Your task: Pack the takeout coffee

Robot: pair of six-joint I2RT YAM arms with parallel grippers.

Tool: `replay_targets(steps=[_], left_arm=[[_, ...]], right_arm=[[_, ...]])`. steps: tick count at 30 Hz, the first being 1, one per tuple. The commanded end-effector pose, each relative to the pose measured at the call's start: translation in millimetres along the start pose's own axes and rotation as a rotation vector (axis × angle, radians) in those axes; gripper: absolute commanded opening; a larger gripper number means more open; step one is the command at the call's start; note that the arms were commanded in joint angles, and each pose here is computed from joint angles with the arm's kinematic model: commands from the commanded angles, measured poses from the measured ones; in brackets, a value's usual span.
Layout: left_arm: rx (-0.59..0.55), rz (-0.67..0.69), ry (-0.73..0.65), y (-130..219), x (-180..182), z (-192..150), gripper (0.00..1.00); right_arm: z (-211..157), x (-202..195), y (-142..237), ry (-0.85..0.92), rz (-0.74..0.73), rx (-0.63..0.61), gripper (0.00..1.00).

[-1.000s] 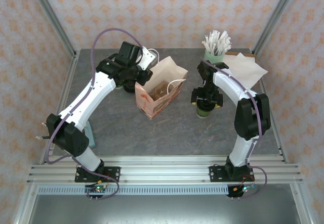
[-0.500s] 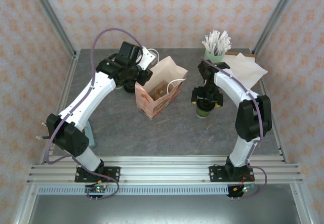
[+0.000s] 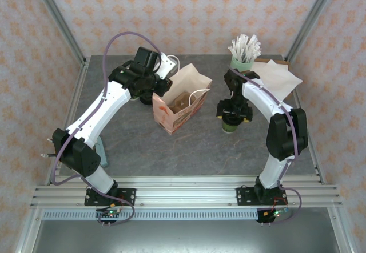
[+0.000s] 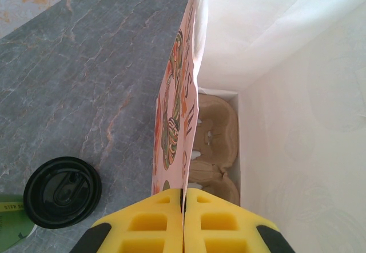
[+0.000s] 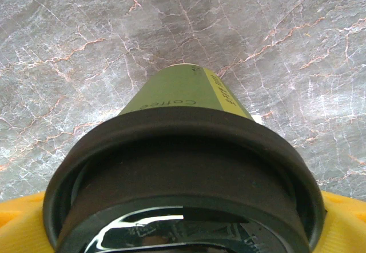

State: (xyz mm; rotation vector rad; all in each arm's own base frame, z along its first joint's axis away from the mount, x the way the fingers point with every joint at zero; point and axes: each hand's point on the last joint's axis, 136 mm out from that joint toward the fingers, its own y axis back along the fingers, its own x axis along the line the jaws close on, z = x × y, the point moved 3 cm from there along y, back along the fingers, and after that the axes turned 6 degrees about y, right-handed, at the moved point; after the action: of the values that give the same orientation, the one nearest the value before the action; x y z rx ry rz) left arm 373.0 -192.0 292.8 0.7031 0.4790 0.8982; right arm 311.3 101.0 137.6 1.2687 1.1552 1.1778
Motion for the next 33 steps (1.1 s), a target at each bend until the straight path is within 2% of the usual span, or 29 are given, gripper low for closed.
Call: replay_targets(steps=[1,8,13,17,20,26,33], left_arm=[[-0.037,0.024,0.014,17.1,4.3,8.1,0.0],[-0.054,0.009,0.022,19.9,2.0,13.8,0.0],[-0.052,-0.027,0.016,19.7,-1.7,13.1,0.0],[-0.043,-0.077,-0.02,21.6,-7.8,10.2,0.0],[-0.031,-0.118,-0.064,21.8,-14.3,5.8,0.0],[-0.05,-0.145,-0.151,24.4,-19.5,5.1,0.0],[-0.034,-0.234,-0.165,18.2,-35.2,4.8,0.0]], right_arm=[[-5.3,-5.3,6.4,0.001,-0.012,-0.008,0.95],[-7.3,-7.8,12.5,0.008,-0.021,-0.011,0.8],[-10.2,-12.0,38.9,0.001,-0.034,-0.058,0.71],[-14.2,-15.2,70.2,-0.014,-0.031,-0.109,0.7],[-16.2,-17.2,101.0,-0.04,-0.024,-0.169,0.64],[-19.3,-15.3,170.5,-0.072,0.013,-0.297,0.64],[-22.7,-10.1,228.4,-0.104,0.032,-0.394,0.63]])
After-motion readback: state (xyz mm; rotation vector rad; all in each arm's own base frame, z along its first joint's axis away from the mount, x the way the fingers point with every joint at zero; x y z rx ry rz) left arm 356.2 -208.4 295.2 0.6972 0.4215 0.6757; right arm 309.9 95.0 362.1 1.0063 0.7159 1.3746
